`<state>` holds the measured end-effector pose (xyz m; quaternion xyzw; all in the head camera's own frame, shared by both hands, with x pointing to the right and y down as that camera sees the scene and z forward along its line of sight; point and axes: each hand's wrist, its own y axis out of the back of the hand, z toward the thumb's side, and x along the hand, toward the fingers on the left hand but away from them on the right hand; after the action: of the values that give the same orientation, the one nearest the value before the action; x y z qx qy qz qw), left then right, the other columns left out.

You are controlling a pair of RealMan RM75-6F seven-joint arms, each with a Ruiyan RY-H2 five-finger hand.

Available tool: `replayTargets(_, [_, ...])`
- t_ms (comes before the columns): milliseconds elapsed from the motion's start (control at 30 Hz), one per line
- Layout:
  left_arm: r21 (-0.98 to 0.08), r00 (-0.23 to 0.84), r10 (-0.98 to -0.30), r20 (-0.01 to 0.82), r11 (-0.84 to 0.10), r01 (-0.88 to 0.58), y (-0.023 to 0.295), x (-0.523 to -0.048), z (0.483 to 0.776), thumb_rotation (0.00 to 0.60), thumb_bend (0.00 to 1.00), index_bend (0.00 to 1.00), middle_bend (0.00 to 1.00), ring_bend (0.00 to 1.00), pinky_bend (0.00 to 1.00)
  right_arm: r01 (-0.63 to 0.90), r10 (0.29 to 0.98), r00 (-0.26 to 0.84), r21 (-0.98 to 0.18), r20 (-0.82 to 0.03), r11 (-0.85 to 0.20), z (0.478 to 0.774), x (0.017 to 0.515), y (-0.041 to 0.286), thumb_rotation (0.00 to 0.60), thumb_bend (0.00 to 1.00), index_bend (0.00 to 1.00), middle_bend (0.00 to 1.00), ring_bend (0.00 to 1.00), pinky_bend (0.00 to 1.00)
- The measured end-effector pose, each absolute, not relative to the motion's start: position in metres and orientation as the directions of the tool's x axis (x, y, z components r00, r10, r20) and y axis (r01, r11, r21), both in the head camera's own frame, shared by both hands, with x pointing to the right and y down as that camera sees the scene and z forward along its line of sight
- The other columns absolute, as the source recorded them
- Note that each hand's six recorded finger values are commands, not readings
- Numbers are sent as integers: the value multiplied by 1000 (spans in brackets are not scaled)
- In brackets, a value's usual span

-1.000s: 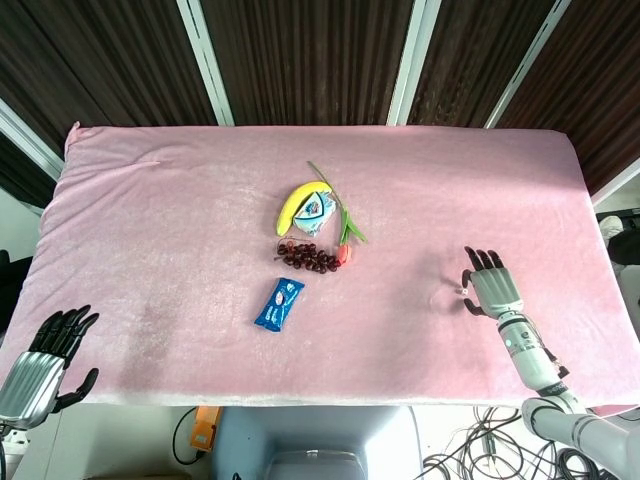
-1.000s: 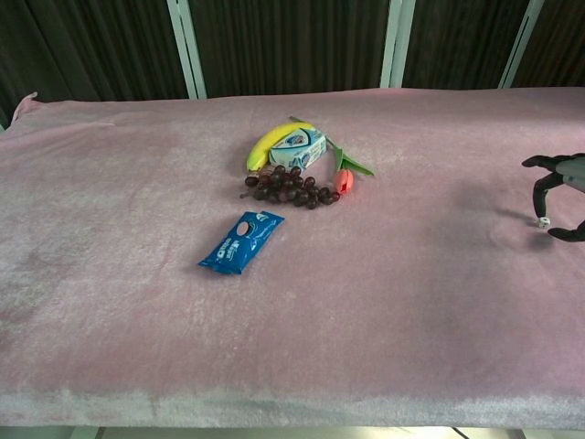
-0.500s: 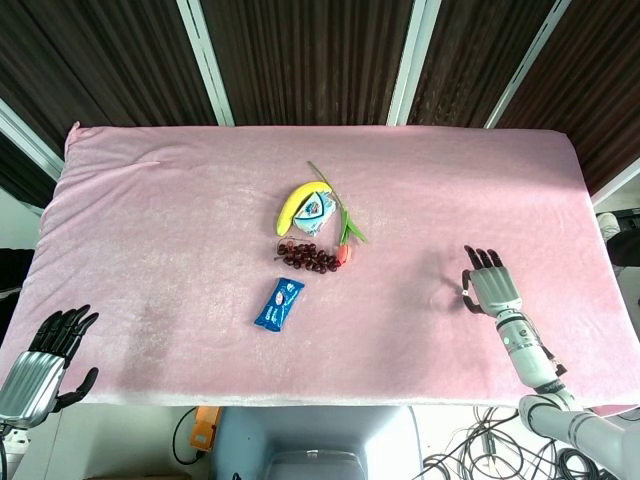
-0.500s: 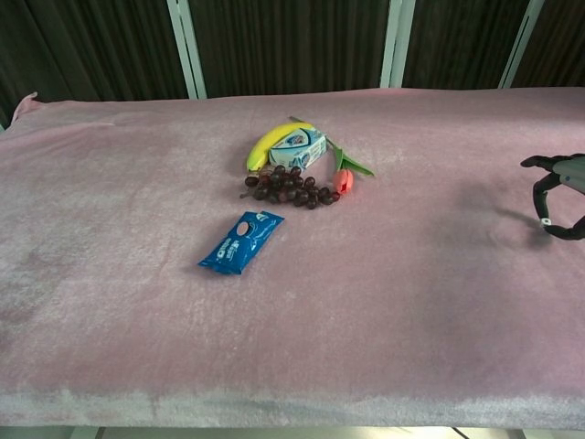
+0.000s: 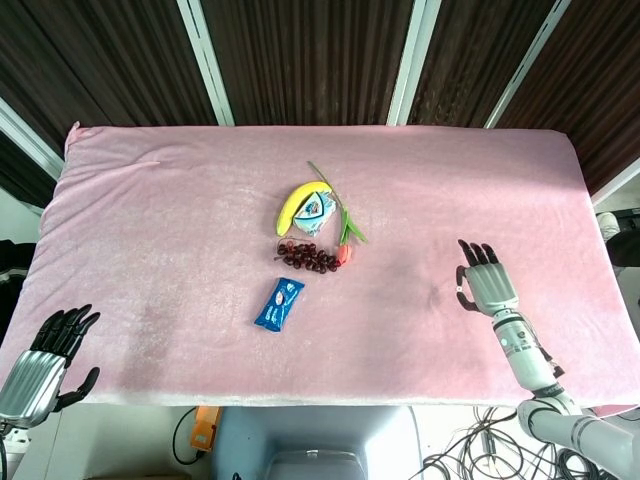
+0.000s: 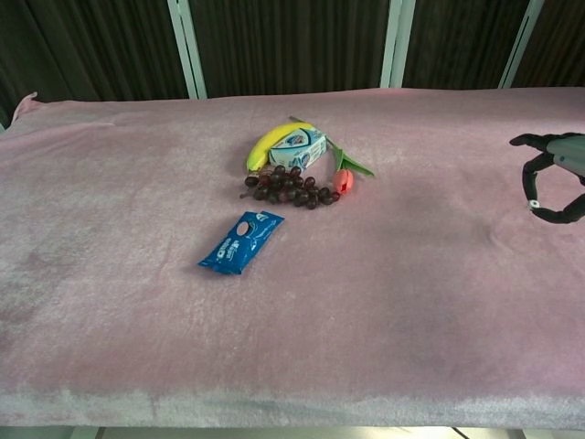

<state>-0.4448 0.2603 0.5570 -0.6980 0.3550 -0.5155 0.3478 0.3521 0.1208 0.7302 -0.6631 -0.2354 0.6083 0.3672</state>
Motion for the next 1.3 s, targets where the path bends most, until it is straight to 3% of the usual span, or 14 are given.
replayTargets(167, [-853,216,-855,471,-504,-137,261,-445,556,600,407,0,0,0,15,-73,798,234,-829,-555,-555,701,315,106,600,489,641,25,0,0])
replayTargets(200, [-853,216,-855,471,-504,-137,261,-445,556,600,407,0,0,0,15,-61,804,249,-837,-540,-543,695,307,104,600,486,538,26,0,0])
replayTargets(300, [-853,212,-856,471,-503,-137,261,-446,556,600,407,0,0,0,15,-27,818,292,-859,-495,-511,678,280,95,600,369,111,20,0,0])
replayTargets(333, [-853,212,-857,471,-503,-138,261,-446,556,600,407,0,0,0,15,-8,824,305,-867,-477,-499,671,270,90,600,303,26,17,0,0])
replayTargets(367, [-853,212,-857,470,-503,-138,261,-446,556,600,407,0,0,0,15,12,831,312,-872,-461,-489,667,262,86,600,271,5,15,0,0])
replayTargets(500, [-856,214,-859,465,-498,-141,262,-447,554,600,406,0,0,0,16,89,852,327,-884,-409,-459,655,248,79,600,180,0,5,0,0])
replayTargets(767, [-860,209,-865,457,-489,-146,263,-450,550,600,406,0,0,0,16,103,877,322,-908,-356,-406,631,265,93,600,176,0,0,0,0])
replayTargets(1167, [-866,200,-871,448,-479,-146,263,-451,549,599,407,0,0,0,15,-17,887,151,-898,-437,-440,605,356,167,600,176,0,0,0,0])
replayTargets(1300, [-867,208,-869,449,-480,-132,264,-448,550,600,406,0,0,0,16,-8,903,85,-907,-420,-421,595,382,188,600,176,0,0,0,0])
